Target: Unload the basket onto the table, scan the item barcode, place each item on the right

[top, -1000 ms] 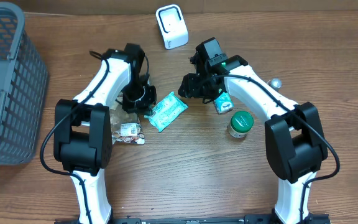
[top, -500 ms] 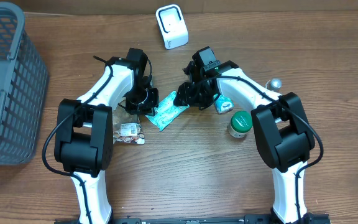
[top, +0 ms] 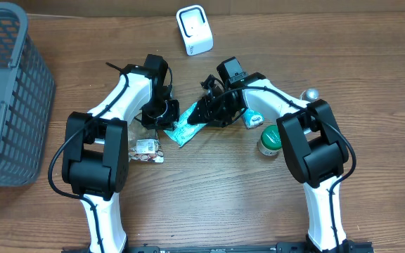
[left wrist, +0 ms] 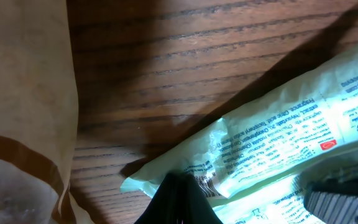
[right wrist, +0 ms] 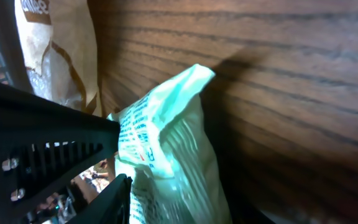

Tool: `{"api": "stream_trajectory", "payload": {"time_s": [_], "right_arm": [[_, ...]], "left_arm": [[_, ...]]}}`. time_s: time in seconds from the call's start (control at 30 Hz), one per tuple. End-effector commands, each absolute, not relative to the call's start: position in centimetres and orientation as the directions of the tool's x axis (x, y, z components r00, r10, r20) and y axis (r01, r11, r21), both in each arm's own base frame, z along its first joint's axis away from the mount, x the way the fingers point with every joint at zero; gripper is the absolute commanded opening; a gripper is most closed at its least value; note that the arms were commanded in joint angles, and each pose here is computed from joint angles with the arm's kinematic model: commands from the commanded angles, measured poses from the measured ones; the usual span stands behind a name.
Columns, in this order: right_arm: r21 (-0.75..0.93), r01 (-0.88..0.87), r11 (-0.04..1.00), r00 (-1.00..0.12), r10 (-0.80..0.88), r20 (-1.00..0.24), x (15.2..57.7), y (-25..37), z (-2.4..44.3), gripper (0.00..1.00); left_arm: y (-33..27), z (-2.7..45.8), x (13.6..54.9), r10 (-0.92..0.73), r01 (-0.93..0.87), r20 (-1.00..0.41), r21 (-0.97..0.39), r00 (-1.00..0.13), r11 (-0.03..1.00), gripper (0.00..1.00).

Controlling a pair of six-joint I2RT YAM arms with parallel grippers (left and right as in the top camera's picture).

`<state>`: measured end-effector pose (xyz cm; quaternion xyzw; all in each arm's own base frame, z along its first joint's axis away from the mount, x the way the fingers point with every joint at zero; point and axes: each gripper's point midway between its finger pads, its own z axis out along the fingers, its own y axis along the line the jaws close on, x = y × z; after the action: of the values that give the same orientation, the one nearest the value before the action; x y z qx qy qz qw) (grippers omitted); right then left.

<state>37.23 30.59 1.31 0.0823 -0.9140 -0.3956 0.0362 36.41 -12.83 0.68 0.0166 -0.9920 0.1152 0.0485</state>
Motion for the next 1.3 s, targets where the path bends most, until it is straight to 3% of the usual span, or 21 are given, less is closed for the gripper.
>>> {"api": "stream_trajectory", "payload": {"time_s": [0.0, 0.07, 0.13, 0.27, 0.53, 0.67, 0.87, 1.03, 1.1, 1.13, 1.2, 1.23, 1.27], "right_arm": [[0.752, -0.086, 0.654, -0.984, -0.176, 0.041, 37.0, 30.1, 0.4, 0.39], [0.752, -0.075, 0.655, -0.986, -0.162, 0.042, 37.4, 29.5, 0.4, 0.38], [0.763, -0.063, 0.643, -0.988, -0.151, 0.045, 37.7, 29.1, 0.7, 0.25], [0.788, -0.070, 0.612, -0.990, -0.142, 0.022, 38.4, 28.6, 2.0, 0.18], [0.757, -0.280, 0.590, -0.960, -0.181, -0.214, 40.6, 28.5, 7.8, 0.04], [0.697, -0.418, 0.583, -0.904, -0.193, -0.381, 42.1, 28.5, 12.7, 0.04], [0.439, -0.601, 0.668, -0.723, -0.220, -0.655, 45.1, 27.6, 19.9, 0.04], [0.137, -0.656, 0.742, -0.489, -0.279, -0.826, 47.9, 27.4, 24.3, 0.04], [0.019, -0.631, 0.775, -0.401, -0.305, -0.864, 49.2, 27.4, 25.6, 0.04], [-0.054, -0.609, 0.791, -0.349, -0.328, -0.878, 50.0, 27.4, 26.3, 0.04], [-0.194, -0.538, 0.820, -0.265, -0.383, -0.885, 51.3, 26.8, 27.5, 0.04], [-0.251, -0.494, 0.832, -0.228, -0.402, -0.887, 52.0, 26.5, 28.2, 0.04], [-0.284, -0.469, 0.837, -0.199, -0.413, -0.889, 52.5, 26.5, 28.7, 0.04]], "left_arm": [[-12.1, -0.6, 35.5, -0.010, -0.031, 0.121, -0.173, -0.993, 0.984, 0.04], [-12.1, -0.6, 35.6, -0.009, -0.030, 0.120, -0.173, -0.993, 0.984, 0.04], [-12.1, -0.4, 35.8, 0.015, -0.005, 0.109, -0.176, -0.994, 0.984, 0.05], [-12.2, 1.5, 37.8, -0.041, -0.049, 0.047, -0.192, -0.998, 0.980, 0.05], [-11.3, 11.3, 44.4, -0.090, -0.034, -0.251, -0.220, -0.964, 0.975, 0.04], [-9.0, 16.8, 46.9, -0.132, -0.061, -0.405, -0.183, -0.905, 0.981, 0.04], [-3.6, 24.8, 48.8, -0.201, -0.172, -0.608, -0.107, -0.768, 0.979, 0.05], [2.3, 26.4, 49.4, -0.234, -0.341, -0.687, 0.021, -0.688, 0.940, 0.11], [4.1, 26.2, 49.3, -0.248, -0.384, -0.689, 0.047, -0.681, 0.922, 0.22], [4.7, 26.0, 49.3, -0.256, -0.397, -0.686, 0.052, -0.681, 0.916, 0.33], [5.7, 25.4, 49.2, -0.272, -0.413, -0.674, 0.053, -0.686, 0.909, 0.63], [5.9, 25.0, 49.1, -0.278, -0.415, -0.664, 0.053, -0.694, 0.908, 0.88], [6.1, 24.5, 48.9, -0.282, -0.414, -0.651, 0.055, -0.705, 0.909, 1.00]]}}
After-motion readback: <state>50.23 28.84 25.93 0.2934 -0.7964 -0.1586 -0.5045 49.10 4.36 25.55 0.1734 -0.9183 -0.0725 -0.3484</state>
